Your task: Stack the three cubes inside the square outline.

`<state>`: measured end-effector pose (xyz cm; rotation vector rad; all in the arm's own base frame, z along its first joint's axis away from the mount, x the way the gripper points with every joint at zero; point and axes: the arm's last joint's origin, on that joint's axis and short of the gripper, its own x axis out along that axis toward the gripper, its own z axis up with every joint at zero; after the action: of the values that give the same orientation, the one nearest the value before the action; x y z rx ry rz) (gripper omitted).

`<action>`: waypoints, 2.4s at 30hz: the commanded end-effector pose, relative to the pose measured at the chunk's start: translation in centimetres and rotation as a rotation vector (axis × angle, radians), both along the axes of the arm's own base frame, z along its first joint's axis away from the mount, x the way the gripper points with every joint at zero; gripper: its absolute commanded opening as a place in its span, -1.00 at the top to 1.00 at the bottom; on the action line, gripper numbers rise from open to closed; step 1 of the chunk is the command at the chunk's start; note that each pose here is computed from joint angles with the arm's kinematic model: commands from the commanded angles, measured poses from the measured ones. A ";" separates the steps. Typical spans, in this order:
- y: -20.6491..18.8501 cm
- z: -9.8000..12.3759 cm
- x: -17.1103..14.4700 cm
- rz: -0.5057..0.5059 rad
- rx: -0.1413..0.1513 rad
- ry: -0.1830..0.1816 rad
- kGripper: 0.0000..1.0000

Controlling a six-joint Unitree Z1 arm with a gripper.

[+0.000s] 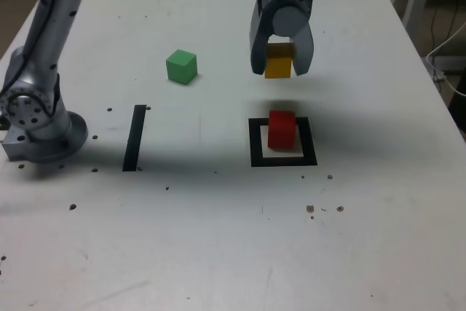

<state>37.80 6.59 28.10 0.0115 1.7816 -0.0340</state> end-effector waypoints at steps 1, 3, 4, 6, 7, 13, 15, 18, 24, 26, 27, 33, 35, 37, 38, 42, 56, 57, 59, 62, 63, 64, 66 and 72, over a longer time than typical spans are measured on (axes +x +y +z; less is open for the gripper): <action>-1.1 0.9 -0.5 -0.021 -0.005 -0.005 0.38; -2.0 1.4 -0.7 -0.036 -0.010 -0.006 0.38; -2.5 1.6 -0.8 -0.042 -0.011 -0.006 0.38; -3.3 2.0 -1.0 -0.053 -0.012 -0.006 0.38; -3.7 2.0 -1.0 -0.059 -0.014 -0.004 0.38; -6.1 2.0 -1.0 -0.086 -0.018 0.005 0.38; -6.7 1.9 -0.9 -0.090 -0.016 0.005 0.38; -7.2 1.6 -0.7 -0.090 -0.013 0.008 0.38; -7.4 0.7 -0.1 -0.085 -0.015 0.025 0.38; -7.4 0.3 0.2 -0.084 -0.017 0.031 0.38; -7.4 0.1 0.3 -0.084 -0.019 0.034 0.38; -7.4 -0.9 0.8 -0.082 -0.026 0.051 0.38; -7.4 -1.1 0.8 -0.082 -0.027 0.056 0.38; -7.5 -1.4 0.9 -0.082 -0.028 0.059 0.38; -7.4 -1.5 0.9 -0.082 -0.029 0.060 0.38; -7.5 -1.7 1.0 -0.083 -0.032 0.062 0.38; -7.5 -2.6 1.4 -0.084 -0.041 0.060 0.37; -7.5 -2.6 1.4 -0.085 -0.042 0.059 0.37; -7.4 -2.8 1.4 -0.087 -0.043 0.057 0.33; -7.2 -3.1 1.4 -0.089 -0.048 0.059 0.03; -7.2 -3.2 1.4 -0.090 -0.049 0.059 -0.12; -7.1 -3.3 1.4 -0.091 -0.051 0.060 -0.28; -7.0 -3.4 1.3 -0.093 -0.054 0.059 -0.54; -7.0 -3.4 1.3 -0.096 -0.056 0.051 -0.70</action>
<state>39.14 -0.43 24.73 0.0573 1.8294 -0.1534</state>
